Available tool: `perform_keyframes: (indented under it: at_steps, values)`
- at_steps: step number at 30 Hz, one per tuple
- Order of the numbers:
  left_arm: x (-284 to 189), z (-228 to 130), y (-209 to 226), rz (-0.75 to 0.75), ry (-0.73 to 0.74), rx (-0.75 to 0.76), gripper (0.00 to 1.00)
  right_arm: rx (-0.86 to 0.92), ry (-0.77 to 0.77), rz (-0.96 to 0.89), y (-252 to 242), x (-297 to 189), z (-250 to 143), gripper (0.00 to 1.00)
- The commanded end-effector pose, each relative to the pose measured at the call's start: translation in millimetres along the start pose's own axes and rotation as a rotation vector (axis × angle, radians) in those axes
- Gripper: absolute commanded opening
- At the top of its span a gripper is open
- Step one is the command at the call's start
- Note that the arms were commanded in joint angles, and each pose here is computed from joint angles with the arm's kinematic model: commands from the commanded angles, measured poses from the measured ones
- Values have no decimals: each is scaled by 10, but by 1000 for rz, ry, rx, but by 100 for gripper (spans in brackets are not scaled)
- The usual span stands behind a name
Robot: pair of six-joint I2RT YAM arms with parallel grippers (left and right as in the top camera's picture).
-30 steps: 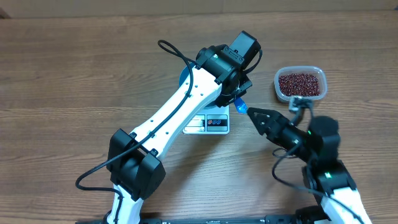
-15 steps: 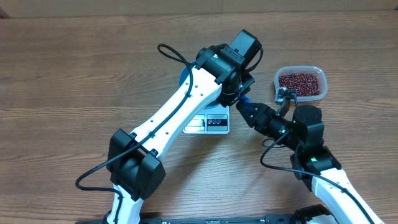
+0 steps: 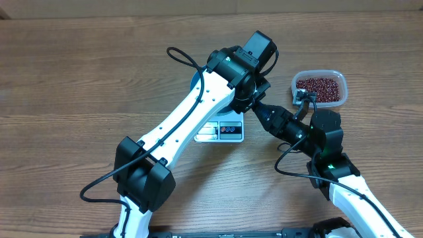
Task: Scoop item into bowl and weigh 150g on scale
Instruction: 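Bring the right gripper to the scoop handle and grasp it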
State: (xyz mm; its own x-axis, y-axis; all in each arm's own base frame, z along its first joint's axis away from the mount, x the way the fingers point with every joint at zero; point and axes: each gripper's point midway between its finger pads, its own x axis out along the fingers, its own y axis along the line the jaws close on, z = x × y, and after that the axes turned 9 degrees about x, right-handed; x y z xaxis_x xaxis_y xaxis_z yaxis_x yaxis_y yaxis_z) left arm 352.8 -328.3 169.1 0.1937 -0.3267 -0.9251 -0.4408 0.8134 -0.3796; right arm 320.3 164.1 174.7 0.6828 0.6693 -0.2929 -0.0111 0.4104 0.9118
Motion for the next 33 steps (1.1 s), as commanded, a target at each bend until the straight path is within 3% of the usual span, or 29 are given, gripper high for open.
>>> perform_keyframes:
  at_steps: [1,10,27,33]
  values:
    - [-50,-20,-14,-9,6,-8,4,-21,-40,23,145,4,114,38]
    - [-50,-31,-13,-10,11,-9,4,-21,-53,17,135,4,135,26]
    - [-51,-63,-34,-20,31,-8,4,-20,-52,16,131,6,133,26]
    - [-51,-73,-23,-16,36,-8,4,-20,-52,16,131,6,133,8]
